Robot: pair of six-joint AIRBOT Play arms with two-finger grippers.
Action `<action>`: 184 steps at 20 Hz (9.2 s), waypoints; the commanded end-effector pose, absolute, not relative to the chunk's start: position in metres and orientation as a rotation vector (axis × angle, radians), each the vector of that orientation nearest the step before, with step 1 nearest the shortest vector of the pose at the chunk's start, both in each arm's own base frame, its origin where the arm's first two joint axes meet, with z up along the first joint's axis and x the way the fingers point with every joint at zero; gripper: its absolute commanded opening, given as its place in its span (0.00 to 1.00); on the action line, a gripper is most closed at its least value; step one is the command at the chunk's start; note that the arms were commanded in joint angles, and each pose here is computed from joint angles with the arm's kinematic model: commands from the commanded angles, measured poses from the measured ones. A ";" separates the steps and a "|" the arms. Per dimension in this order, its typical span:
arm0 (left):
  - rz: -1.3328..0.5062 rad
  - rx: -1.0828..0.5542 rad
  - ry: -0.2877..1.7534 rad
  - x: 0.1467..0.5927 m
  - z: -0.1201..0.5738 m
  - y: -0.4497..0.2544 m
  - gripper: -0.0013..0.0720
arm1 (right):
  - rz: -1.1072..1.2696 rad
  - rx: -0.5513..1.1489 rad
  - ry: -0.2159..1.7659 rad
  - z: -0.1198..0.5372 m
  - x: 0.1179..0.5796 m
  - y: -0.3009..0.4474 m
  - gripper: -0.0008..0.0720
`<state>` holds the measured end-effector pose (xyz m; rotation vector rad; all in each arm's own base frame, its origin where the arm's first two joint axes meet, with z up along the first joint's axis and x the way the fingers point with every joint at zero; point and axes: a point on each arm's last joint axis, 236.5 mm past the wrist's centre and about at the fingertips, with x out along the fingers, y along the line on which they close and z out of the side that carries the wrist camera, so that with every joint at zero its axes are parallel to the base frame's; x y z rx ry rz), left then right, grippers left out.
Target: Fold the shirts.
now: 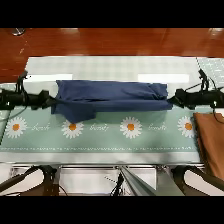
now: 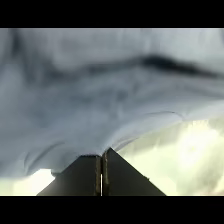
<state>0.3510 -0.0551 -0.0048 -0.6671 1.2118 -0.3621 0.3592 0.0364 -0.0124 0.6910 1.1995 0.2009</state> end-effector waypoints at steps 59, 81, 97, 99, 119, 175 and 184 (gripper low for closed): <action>-0.993 -0.132 1.536 0.235 -0.072 -0.529 0.05 | 0.288 0.496 0.941 0.139 0.268 0.058 0.05; -0.315 -0.388 0.734 0.307 0.181 -0.102 0.05 | 0.894 0.340 1.178 0.040 0.392 0.406 0.05; -0.266 -0.539 0.922 0.271 0.061 -0.113 0.05 | 0.337 0.200 1.211 0.102 0.373 0.091 0.86; -0.263 -0.540 0.930 0.269 0.057 -0.113 0.05 | 0.203 0.374 1.155 0.062 0.331 0.074 0.86; -0.266 -0.599 0.997 0.256 0.032 -0.121 0.05 | 0.448 0.905 1.400 -0.092 0.321 0.232 0.15; -0.672 -0.169 0.823 0.370 0.199 -0.238 0.05 | 0.373 0.072 0.861 0.156 0.373 0.092 0.05; -0.263 -0.034 1.211 0.348 0.040 -0.148 0.05 | -0.124 -0.030 1.287 0.011 0.368 0.043 0.05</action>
